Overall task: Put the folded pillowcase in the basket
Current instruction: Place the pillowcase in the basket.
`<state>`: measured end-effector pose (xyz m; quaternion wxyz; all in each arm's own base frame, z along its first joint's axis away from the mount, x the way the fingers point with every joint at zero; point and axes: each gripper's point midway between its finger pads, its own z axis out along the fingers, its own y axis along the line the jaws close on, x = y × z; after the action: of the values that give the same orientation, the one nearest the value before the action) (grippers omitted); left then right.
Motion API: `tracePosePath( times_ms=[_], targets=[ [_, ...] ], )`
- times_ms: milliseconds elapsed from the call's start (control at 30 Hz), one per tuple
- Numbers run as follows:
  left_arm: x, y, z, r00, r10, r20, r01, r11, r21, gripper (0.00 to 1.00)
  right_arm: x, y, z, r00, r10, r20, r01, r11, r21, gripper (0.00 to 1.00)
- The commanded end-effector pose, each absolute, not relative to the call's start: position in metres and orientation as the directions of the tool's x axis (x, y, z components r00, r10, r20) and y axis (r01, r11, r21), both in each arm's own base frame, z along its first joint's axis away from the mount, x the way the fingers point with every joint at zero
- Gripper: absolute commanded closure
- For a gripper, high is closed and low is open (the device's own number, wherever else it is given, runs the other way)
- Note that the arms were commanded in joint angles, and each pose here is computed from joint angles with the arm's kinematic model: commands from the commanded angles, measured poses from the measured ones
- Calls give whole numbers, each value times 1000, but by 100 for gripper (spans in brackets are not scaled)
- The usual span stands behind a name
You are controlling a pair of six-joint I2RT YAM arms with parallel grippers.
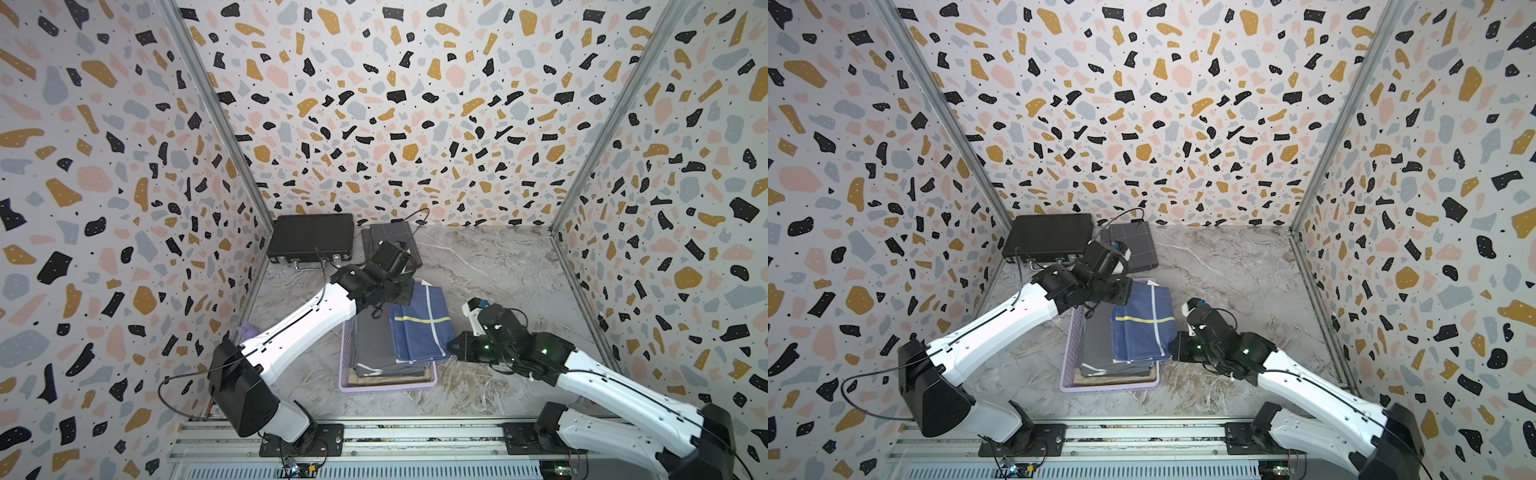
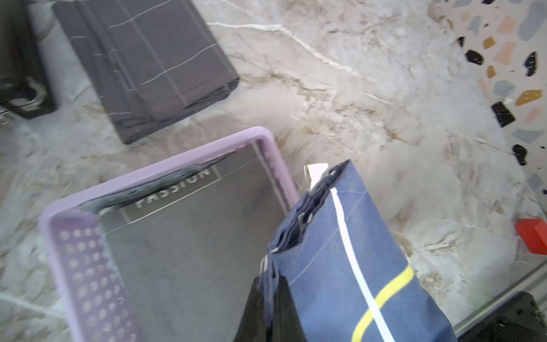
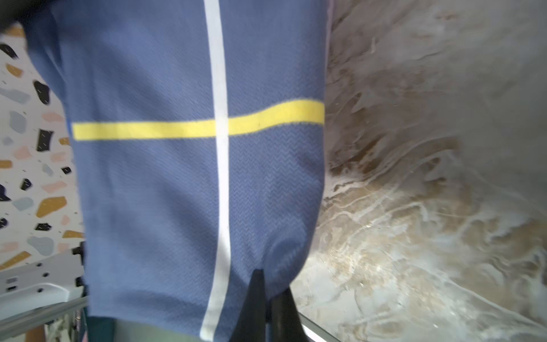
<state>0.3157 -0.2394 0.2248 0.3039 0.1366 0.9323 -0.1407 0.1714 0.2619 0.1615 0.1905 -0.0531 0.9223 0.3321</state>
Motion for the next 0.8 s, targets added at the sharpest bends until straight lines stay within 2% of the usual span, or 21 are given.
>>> tracePosePath(
  times_ms=[0, 167, 433, 767],
  targets=[
    [326, -207, 230, -760, 161, -629, 315, 939, -140, 100, 185, 291, 169, -888, 2, -460, -293, 768, 569, 100],
    [353, -171, 201, -784, 196, -590, 260, 965, -26, 100, 198, 309, 150, -880, -36, -473, -309, 800, 514, 100],
    [381, -161, 149, -848, 158, -506, 219, 974, -64, 100, 203, 338, 119, -900, -80, -429, -312, 805, 504, 100],
    [380, -156, 109, -883, 156, -443, 197, 979, -48, 100, 197, 359, 97, -909, -120, -399, -323, 807, 494, 100]
  ],
)
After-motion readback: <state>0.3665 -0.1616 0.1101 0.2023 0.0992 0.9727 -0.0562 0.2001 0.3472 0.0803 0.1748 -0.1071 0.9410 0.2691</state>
